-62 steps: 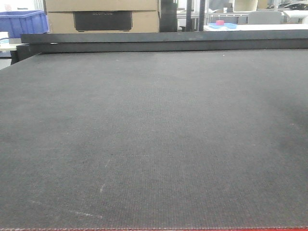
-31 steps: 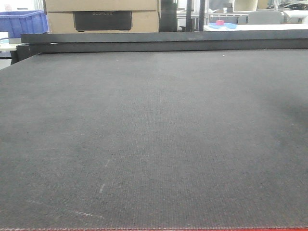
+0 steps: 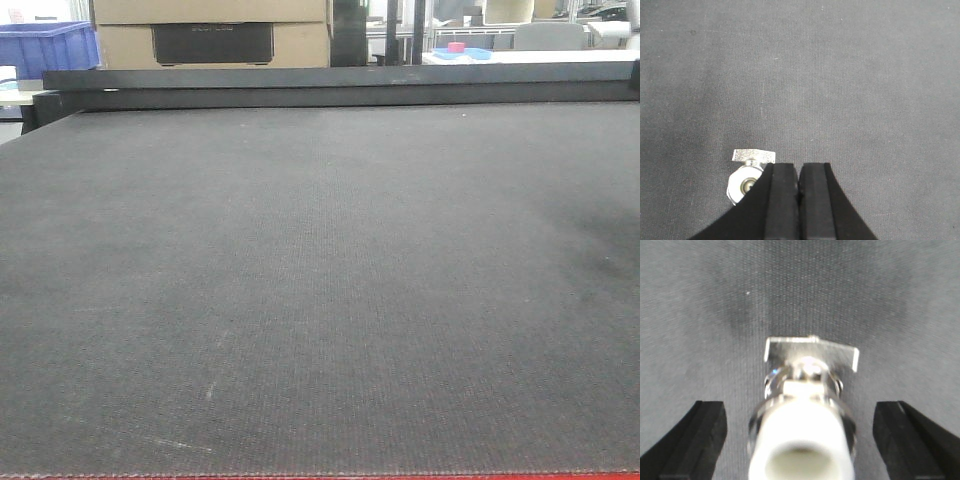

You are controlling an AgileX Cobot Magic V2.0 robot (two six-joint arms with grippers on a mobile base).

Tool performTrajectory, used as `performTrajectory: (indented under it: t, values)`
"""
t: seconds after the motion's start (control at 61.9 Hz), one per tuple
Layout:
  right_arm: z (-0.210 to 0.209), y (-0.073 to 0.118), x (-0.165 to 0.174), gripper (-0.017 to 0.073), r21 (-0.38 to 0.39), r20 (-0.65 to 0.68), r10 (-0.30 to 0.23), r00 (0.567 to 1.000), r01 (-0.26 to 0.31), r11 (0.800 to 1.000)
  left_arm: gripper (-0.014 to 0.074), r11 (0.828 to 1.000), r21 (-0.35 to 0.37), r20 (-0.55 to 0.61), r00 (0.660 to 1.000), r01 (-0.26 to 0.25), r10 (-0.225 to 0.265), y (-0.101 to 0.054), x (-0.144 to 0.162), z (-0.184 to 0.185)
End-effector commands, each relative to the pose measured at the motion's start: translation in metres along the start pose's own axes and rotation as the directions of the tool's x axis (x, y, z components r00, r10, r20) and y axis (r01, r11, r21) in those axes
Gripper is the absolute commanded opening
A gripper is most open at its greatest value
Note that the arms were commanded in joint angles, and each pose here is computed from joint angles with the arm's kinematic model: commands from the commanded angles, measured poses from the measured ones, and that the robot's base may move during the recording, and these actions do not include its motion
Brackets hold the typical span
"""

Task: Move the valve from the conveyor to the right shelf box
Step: 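Center left and right grippers over one silver valve each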

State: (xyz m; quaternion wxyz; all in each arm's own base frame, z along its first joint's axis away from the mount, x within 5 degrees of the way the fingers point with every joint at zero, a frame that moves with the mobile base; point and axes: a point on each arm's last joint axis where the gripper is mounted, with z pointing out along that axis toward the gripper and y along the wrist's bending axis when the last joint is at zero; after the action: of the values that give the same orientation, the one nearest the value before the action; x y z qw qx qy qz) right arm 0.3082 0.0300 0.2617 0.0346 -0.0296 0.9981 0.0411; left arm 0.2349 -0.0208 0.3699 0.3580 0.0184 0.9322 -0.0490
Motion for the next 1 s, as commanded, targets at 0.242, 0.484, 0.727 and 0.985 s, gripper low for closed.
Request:
performTrajectory:
  t: [0.242,0.484,0.727,0.985]
  values:
    - [0.011,-0.003,-0.003,0.0461,0.009,-0.007,0.01,1.0,-0.01,1.0,-0.0111,1.0,0.007,0.014,1.0,0.006,-0.006,-0.001,-0.002,-0.002]
    - [0.015,-0.003,-0.001,0.015,0.009,-0.023,0.011,1.0,-0.011,1.0,-0.0111,0.996,0.023,0.008,0.997,0.081,-0.082,-0.002,-0.002,-0.002]
    - [0.015,-0.003,-0.001,-0.0168,0.009,-0.021,0.011,1.0,-0.011,1.0,-0.0111,0.992,0.013,-0.046,0.991,0.129,-0.128,-0.002,-0.003,0.005]
    - [0.015,-0.002,-0.001,-0.0167,0.0,-0.017,0.015,1.0,-0.015,1.0,-0.0083,0.994,-0.04,-0.238,0.965,0.104,-0.11,0.002,-0.019,0.036]
